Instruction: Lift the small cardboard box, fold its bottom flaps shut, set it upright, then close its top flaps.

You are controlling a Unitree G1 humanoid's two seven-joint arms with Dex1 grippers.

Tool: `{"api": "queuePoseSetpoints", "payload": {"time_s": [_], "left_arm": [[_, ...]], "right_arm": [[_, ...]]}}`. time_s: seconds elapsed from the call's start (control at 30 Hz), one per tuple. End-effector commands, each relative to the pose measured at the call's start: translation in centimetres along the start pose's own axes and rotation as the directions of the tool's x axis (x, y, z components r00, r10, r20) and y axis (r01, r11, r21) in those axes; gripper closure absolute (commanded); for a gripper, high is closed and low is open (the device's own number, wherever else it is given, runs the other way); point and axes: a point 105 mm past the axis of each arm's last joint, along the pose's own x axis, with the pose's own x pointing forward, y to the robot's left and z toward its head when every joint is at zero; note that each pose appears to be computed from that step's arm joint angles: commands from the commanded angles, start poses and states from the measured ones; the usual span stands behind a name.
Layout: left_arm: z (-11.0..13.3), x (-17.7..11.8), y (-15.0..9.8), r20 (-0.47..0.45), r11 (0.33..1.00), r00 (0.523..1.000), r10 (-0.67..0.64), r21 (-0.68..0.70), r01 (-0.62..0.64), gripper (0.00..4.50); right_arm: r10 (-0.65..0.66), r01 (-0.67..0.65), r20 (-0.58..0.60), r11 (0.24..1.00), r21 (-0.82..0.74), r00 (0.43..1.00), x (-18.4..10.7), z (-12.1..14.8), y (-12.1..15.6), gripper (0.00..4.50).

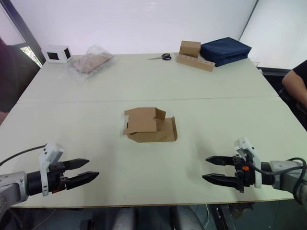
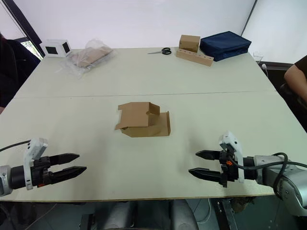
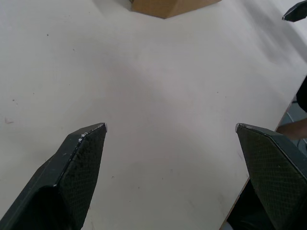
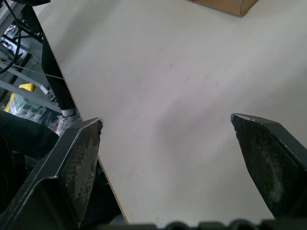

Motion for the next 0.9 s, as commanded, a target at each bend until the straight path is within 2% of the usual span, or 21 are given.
{"api": "queuePoseSetpoints", "payload": {"time_s": [0.03, 0.5, 0.6, 0.8, 0.9], "left_arm": [[0.4, -0.3, 0.0, 0.0, 1.0, 1.0, 0.002, 0.013, -0.002, 0.09], [1.0, -0.5, 0.5, 0.04, 1.0, 0.999, 0.023, 0.02, -0.024, 0.09], [1.3, -0.4, 1.3, 0.043, 0.994, 0.996, 0.078, 0.079, -0.081, 0.09], [3.4, -0.6, 2.4, 0.128, 0.983, 0.984, 0.122, 0.12, -0.138, 0.09], [3.5, -0.3, 3.3, 0.106, 0.977, 0.982, 0.154, 0.132, -0.167, 0.09]], "right_arm": [[0.027, -0.026, 0.012, 0.999, -0.027, 1.0, 0.4, 0.8, 0.7, 0.0], [-0.01, 0.012, 0.027, 0.997, -0.07, 1.0, 0.6, 2.0, 0.5, 0.0], [-0.041, 0.042, 0.019, 0.996, -0.081, 0.999, 0.6, 2.0, -0.1, 0.0], [-0.141, 0.147, 0.057, 0.983, -0.106, 0.988, 0.5, 2.6, -1.3, 0.0], [-0.143, 0.153, 0.095, 0.983, -0.104, 0.985, 0.3, 2.8, -1.3, 0.0]]}}
